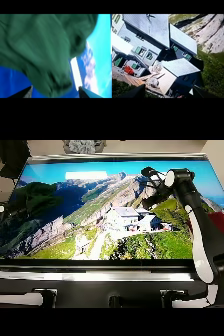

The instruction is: Fold the shirts.

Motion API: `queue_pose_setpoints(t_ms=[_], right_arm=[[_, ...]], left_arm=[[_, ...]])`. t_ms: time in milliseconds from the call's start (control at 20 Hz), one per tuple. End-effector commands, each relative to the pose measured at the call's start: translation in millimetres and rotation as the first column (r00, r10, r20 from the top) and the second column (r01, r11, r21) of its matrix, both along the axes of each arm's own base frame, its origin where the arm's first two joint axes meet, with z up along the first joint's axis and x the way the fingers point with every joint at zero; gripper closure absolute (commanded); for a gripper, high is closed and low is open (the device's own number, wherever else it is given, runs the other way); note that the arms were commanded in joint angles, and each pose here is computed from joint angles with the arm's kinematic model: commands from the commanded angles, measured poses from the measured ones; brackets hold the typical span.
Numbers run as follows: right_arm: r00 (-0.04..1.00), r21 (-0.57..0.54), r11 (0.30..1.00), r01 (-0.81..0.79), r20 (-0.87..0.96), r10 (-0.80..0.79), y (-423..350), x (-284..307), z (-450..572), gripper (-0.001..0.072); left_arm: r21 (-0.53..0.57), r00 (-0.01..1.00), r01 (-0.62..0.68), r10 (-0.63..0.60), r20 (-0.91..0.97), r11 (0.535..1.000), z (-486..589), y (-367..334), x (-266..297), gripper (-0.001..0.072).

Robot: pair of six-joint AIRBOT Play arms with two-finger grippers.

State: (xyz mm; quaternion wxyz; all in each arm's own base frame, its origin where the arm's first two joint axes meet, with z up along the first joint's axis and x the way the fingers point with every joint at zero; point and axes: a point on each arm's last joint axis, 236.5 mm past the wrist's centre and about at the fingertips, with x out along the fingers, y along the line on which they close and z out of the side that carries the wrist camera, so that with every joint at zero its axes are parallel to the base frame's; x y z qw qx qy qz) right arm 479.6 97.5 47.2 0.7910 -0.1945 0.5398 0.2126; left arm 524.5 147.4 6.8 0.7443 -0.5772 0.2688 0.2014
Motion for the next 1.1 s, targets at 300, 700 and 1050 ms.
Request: queue_pose_setpoints(t_ms=[300,700,1050], right_arm=[[0.995,0.054,0.999,-0.008,-0.096,0.013,13.2,-20.3,-7.3,0.0029],[0.986,-0.020,0.999,-0.044,-0.159,0.040,-3.9,-43.0,-1.0,0.0046],[0.995,-0.157,0.987,0.033,0.094,-0.018,-54.8,-85.1,122.9,0.0045]], left_arm=[[0.038,0.995,-0.045,0.042,0.089,0.998,-47.5,27.4,81.2,-0.0013],[0.277,0.903,0.377,-0.417,0.100,0.884,24.2,-28.9,90.7,0.0677],[0.678,0.545,0.541,-0.821,0.167,0.497,278.9,-176.3,-27.1,0.0677]])
